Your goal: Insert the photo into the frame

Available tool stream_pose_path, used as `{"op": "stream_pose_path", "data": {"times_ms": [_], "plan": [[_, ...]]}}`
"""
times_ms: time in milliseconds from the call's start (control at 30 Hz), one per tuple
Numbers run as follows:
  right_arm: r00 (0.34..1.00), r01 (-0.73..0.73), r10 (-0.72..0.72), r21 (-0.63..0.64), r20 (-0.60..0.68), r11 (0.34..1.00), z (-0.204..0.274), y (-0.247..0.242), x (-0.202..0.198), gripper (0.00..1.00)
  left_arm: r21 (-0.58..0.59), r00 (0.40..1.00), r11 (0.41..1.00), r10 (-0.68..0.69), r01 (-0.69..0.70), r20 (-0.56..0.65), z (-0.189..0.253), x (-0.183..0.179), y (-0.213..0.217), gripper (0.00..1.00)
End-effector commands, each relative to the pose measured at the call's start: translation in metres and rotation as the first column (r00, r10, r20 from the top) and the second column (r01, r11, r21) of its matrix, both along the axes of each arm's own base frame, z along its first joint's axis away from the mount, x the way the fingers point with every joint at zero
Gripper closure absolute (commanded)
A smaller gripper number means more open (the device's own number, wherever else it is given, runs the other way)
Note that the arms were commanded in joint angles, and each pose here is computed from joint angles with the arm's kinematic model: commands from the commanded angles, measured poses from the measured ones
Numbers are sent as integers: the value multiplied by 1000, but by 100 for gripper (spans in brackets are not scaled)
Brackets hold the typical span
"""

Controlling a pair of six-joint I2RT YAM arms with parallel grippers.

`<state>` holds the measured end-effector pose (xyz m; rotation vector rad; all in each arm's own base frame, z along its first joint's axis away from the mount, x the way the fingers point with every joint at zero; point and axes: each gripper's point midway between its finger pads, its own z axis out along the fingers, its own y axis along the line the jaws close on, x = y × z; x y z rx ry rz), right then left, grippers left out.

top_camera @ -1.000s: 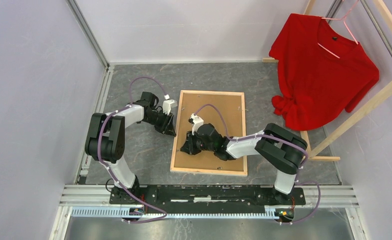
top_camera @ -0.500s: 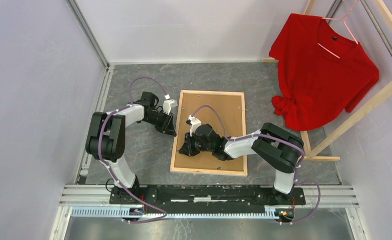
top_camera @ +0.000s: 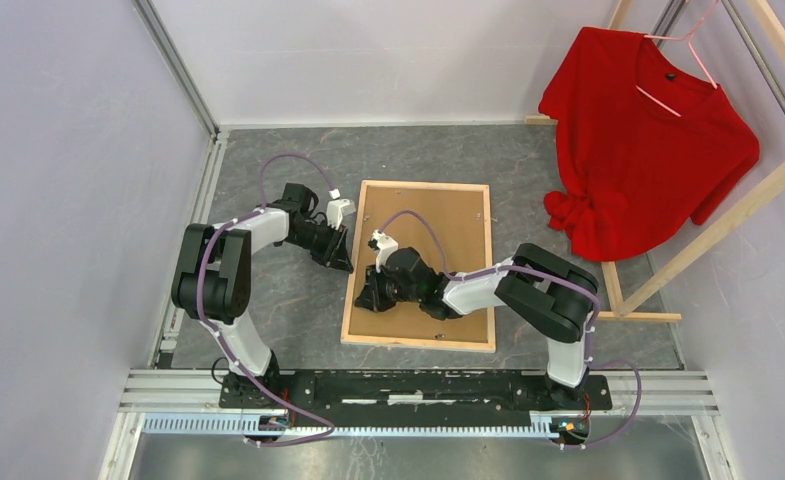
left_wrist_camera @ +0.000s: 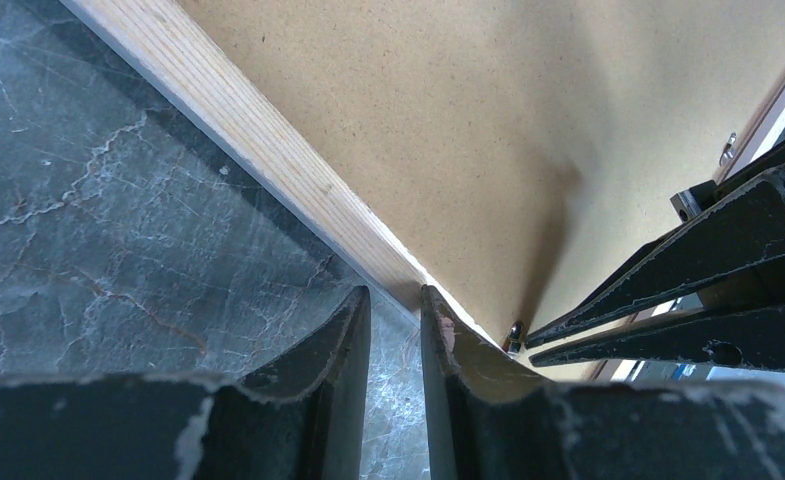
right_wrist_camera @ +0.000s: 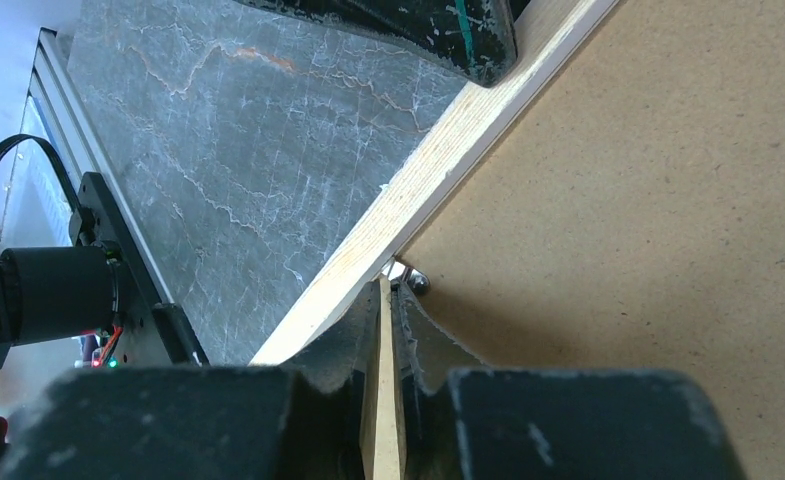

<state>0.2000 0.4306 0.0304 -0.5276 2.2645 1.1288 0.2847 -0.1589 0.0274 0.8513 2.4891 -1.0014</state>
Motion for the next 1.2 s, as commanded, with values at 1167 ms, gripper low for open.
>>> {"op": "stream_pose_path", "data": {"times_ms": [1167], "plan": [[951, 264, -274, 89, 141, 960, 55, -41, 155, 72, -81, 988, 986, 147, -143, 54, 19, 75, -2, 67]]}}
